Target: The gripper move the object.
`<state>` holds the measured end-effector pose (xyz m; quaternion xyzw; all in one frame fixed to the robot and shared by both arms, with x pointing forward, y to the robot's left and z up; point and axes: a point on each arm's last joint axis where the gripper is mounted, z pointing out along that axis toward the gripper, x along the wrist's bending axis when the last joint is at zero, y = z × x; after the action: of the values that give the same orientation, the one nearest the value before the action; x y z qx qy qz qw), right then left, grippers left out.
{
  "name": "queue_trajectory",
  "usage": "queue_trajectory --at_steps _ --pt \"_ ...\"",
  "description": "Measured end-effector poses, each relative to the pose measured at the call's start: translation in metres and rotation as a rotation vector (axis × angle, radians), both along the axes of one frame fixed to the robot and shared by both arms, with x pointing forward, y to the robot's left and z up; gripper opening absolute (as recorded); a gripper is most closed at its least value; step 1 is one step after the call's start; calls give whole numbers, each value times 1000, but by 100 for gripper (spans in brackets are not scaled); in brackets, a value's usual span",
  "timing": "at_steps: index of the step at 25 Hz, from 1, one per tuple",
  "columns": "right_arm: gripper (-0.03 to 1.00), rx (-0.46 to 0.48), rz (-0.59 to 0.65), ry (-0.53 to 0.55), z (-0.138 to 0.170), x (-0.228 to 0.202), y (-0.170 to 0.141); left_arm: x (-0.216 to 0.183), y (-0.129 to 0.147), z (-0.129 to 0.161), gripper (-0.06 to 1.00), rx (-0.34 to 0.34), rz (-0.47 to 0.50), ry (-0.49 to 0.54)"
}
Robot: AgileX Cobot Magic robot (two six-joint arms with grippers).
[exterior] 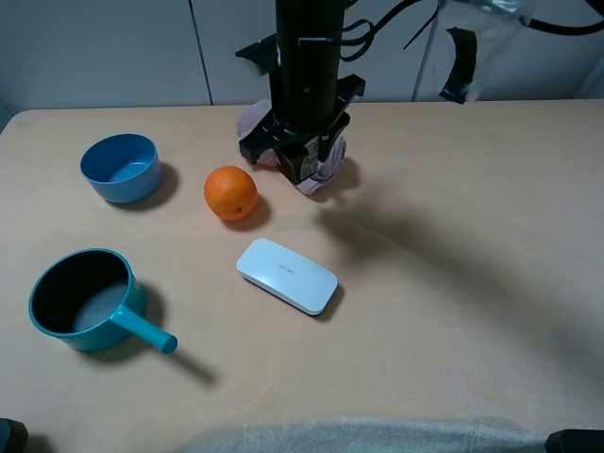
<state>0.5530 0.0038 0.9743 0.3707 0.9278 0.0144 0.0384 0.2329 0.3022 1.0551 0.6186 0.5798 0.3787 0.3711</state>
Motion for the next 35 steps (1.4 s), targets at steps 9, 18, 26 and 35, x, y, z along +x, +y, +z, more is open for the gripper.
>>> queue_trajectory --at_steps 9,18,26,35 --pt "37 -69 -13 65 -23 -8 -13 0 0 0 99 0 0 0" --pt "37 -65 -29 99 -44 -6 -8 0 0 0 99 0 0 0" --pt "37 -53 -30 94 -53 -4 -5 0 0 0 99 0 0 0" --pt "37 -41 -29 82 -53 -3 -4 0 0 0 99 0 0 0"
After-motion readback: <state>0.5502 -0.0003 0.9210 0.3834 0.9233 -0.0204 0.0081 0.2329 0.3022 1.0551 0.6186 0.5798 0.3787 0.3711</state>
